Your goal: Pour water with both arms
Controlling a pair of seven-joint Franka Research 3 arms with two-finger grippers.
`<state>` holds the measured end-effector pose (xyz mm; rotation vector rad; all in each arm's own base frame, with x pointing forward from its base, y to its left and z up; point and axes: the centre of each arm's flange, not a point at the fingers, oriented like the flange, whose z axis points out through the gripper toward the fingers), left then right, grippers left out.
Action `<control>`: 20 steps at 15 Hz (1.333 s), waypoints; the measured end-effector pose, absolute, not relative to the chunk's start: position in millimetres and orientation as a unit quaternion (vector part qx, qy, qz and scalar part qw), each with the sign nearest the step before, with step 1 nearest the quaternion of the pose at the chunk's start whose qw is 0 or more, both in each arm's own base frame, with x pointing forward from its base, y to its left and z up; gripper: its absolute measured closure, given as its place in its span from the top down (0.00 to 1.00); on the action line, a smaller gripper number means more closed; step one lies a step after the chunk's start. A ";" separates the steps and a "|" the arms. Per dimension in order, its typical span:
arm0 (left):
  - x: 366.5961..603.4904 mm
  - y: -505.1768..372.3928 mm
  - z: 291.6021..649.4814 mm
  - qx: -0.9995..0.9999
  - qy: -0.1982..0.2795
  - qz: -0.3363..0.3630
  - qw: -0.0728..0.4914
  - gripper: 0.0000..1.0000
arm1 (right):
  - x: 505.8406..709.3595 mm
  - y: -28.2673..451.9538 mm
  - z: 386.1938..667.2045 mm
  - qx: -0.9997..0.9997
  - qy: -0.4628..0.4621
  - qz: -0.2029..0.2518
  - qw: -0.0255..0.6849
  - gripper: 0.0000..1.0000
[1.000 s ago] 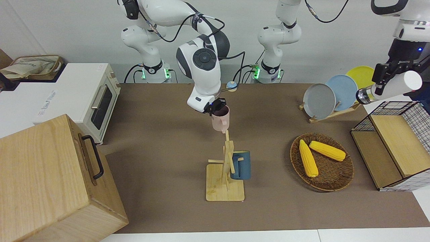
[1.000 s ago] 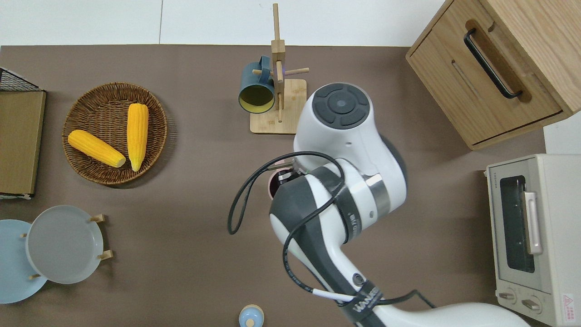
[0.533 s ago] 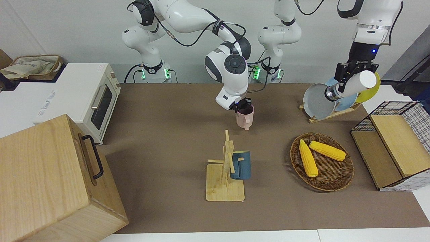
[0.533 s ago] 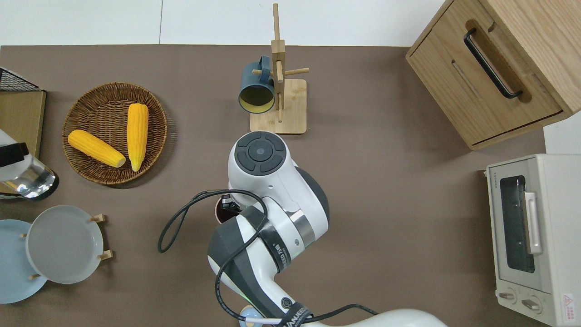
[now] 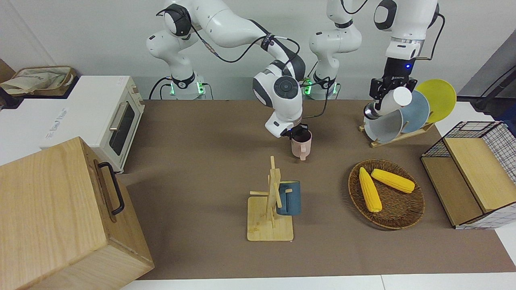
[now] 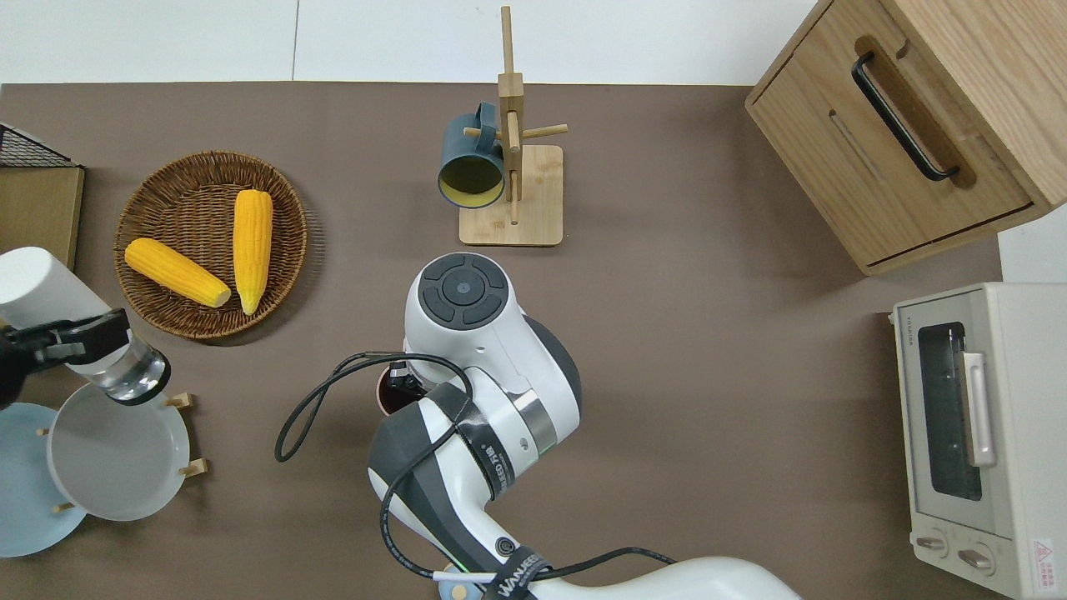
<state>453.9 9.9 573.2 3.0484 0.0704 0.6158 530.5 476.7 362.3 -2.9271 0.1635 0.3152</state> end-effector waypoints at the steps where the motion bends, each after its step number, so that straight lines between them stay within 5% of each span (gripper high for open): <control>1: 447.4 9.1 567.8 0.980 0.022 0.197 0.015 0.63 | 532.4 477.5 359.8 -0.988 0.057 0.102 0.099 0.13; 10: 425.9 -13.5 534.9 0.980 0.002 0.201 0.013 0.63 | 546.8 475.6 385.2 -0.988 0.067 0.077 0.117 0.98; 14: 425.0 -26.8 533.5 0.980 -0.012 0.200 0.017 0.63 | 557.8 443.8 442.8 -0.986 0.095 0.067 0.117 0.99; 20: 413.7 -82.1 514.1 0.980 -0.054 0.181 0.056 0.63 | 576.9 309.2 552.3 -0.991 0.095 0.051 0.074 0.99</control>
